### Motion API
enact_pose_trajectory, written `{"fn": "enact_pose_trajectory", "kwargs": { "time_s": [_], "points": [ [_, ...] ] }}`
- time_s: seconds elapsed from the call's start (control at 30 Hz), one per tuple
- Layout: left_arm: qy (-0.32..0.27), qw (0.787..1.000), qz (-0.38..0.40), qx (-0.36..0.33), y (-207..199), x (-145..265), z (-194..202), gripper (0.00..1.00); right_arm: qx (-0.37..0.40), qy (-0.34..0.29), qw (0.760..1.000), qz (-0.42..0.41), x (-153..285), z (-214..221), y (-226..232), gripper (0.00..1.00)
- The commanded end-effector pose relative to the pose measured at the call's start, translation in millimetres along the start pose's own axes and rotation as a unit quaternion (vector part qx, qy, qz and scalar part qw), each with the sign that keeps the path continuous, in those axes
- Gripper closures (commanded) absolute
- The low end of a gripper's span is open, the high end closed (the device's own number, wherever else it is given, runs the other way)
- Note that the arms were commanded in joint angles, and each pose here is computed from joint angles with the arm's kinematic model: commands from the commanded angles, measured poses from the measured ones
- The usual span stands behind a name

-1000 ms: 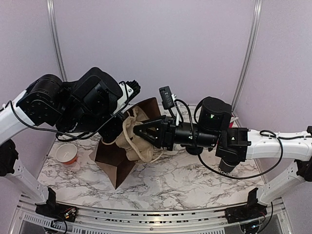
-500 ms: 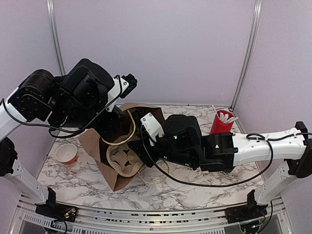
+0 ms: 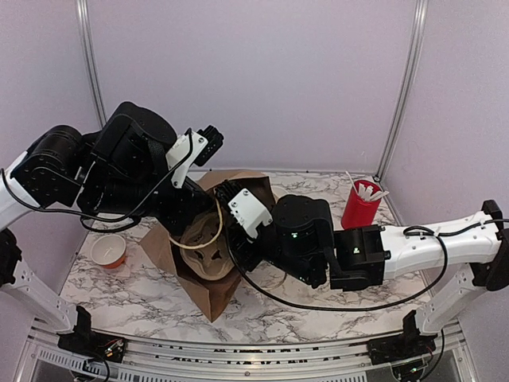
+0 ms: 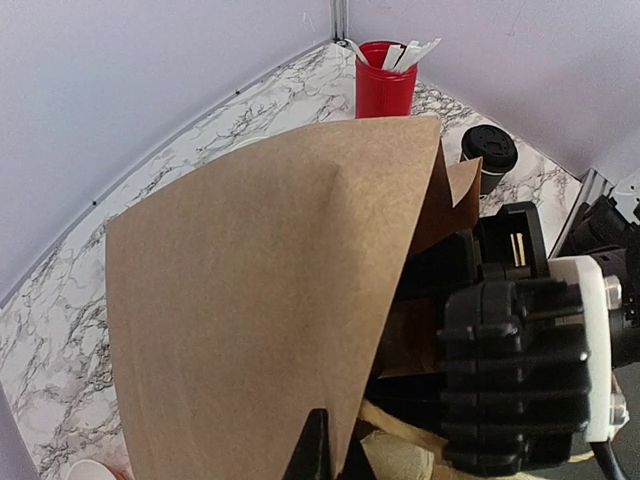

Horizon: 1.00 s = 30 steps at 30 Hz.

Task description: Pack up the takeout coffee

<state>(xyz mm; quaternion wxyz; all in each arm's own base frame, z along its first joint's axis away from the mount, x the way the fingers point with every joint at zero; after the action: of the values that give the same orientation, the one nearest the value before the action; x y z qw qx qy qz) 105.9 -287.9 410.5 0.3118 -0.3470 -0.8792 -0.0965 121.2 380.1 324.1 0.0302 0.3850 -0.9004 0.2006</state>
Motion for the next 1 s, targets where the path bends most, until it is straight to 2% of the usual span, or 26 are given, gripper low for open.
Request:
{"fn": "enact_pose_trajectory", "kwargs": {
  "time_s": [0.0, 0.17, 0.37, 0.5, 0.6, 0.77, 0.97],
  "points": [
    [-0.063, 0.994, 0.043, 0.083, 10, 25, -19, 1.0, -0.017, -0.02, 1.0, -0.012, 6, -4, -4, 0.59],
    [-0.109, 0.981, 0.08, 0.136, 24, 44, -29, 1.0, -0.048, -0.004, 0.998, -0.028, 10, 17, -5, 0.59],
    [-0.072, 0.976, 0.183, 0.091, -4, 24, -15, 1.0, -0.039, 0.027, 0.998, -0.031, 2, 22, -10, 0.59],
    [-0.066, 0.975, 0.201, 0.072, -23, 10, -10, 1.0, -0.045, 0.045, 0.997, -0.032, -9, 26, -16, 0.59],
    [-0.102, 0.969, 0.204, 0.091, -24, 15, -17, 1.0, -0.049, 0.056, 0.997, -0.027, -14, 38, -18, 0.6],
    [-0.157, 0.947, 0.249, 0.126, -24, 29, -25, 1.0, -0.063, 0.061, 0.996, -0.034, -19, 48, -20, 0.6],
    [-0.184, 0.948, 0.222, 0.133, -14, 33, -22, 1.0, -0.026, 0.109, 0.992, -0.052, -25, 73, -8, 0.6]
  ]
}}
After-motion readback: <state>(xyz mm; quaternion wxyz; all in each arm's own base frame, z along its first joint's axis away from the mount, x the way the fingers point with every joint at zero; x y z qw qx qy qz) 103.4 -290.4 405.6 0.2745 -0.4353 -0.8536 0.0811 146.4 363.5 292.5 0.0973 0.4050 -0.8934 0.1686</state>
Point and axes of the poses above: each gripper's point midway between its finger pads, its own x axis back along the fingers, its own y axis along the line the jaws close on, z = x × y, the point moved 8 cm from there along x, back along the fingers, and after that the axes turned 6 degrees about x, right-handed, at the moved point
